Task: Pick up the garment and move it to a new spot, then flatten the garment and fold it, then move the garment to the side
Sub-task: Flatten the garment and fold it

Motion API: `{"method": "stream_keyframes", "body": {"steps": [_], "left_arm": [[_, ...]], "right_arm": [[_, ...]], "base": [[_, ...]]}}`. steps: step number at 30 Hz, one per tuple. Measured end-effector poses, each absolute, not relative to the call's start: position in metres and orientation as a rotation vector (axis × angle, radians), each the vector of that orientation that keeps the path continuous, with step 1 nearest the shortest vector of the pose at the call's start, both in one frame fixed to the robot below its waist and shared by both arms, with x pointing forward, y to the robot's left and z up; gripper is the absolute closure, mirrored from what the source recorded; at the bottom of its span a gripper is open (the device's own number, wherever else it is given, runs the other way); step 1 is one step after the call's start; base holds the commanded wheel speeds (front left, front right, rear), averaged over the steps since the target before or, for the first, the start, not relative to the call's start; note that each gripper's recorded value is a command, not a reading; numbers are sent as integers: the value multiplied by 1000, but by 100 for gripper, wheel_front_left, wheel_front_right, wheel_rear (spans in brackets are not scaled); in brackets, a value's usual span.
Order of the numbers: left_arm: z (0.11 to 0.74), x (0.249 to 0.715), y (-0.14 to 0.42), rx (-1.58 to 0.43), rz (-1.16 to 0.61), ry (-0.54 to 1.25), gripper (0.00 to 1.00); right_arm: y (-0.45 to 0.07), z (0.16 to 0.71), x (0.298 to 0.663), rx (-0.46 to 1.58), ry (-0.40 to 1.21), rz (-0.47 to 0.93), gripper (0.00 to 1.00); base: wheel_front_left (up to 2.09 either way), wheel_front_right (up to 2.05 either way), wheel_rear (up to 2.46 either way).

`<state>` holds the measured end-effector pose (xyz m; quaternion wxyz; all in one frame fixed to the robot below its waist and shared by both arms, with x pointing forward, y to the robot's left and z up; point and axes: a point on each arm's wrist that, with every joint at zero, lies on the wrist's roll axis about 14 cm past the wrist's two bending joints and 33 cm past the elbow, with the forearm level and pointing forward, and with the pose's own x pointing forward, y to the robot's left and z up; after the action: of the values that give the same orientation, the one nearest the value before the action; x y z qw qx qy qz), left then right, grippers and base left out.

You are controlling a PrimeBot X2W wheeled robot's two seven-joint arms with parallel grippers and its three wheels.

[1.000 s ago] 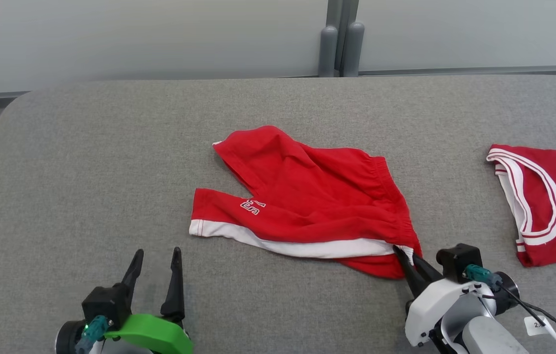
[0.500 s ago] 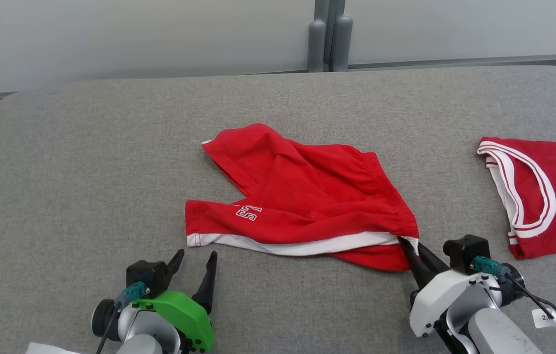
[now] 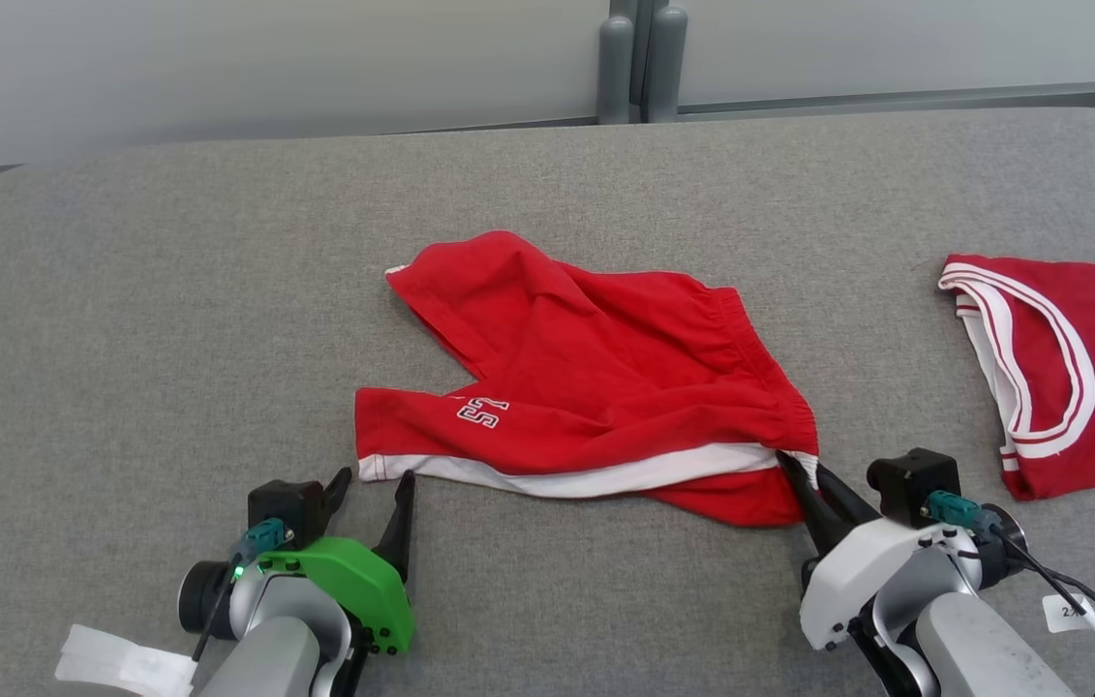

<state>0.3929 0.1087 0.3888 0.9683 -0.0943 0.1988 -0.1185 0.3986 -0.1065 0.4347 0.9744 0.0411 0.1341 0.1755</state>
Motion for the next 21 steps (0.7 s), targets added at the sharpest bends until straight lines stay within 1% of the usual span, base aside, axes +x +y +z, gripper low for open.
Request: {"method": "stream_keyframes", "body": {"steps": [9,10,11,13,14,16,18,20,21], "left_arm": [[394,401,100,-196,-277,378,0],[396,402,99,-197,-281,372,3],[397,403,99,-198,-282,368,13],[398,404,98,-200,-285,361,47],[398,404,97,-202,-285,361,55],[396,403,97,-201,-285,366,63],[394,402,98,-202,-281,375,64],[391,400,98,-200,-284,383,61],[390,400,99,-201,-282,387,54]], "right_arm": [[-107,434,402,85,267,352,100],[-107,434,402,85,268,352,100],[-107,434,403,85,269,352,100],[-108,433,403,85,270,350,100],[-108,433,403,85,270,350,100],[-108,433,403,85,271,349,100],[-108,433,403,85,271,348,100],[-109,433,403,85,271,348,100],[-109,433,403,86,271,348,100]], "base": [[0,0,0],[0,0,0],[0,0,0],[0,0,0],[0,0,0],[0,0,0],[0,0,0],[0,0,0],[0,0,0]]}}
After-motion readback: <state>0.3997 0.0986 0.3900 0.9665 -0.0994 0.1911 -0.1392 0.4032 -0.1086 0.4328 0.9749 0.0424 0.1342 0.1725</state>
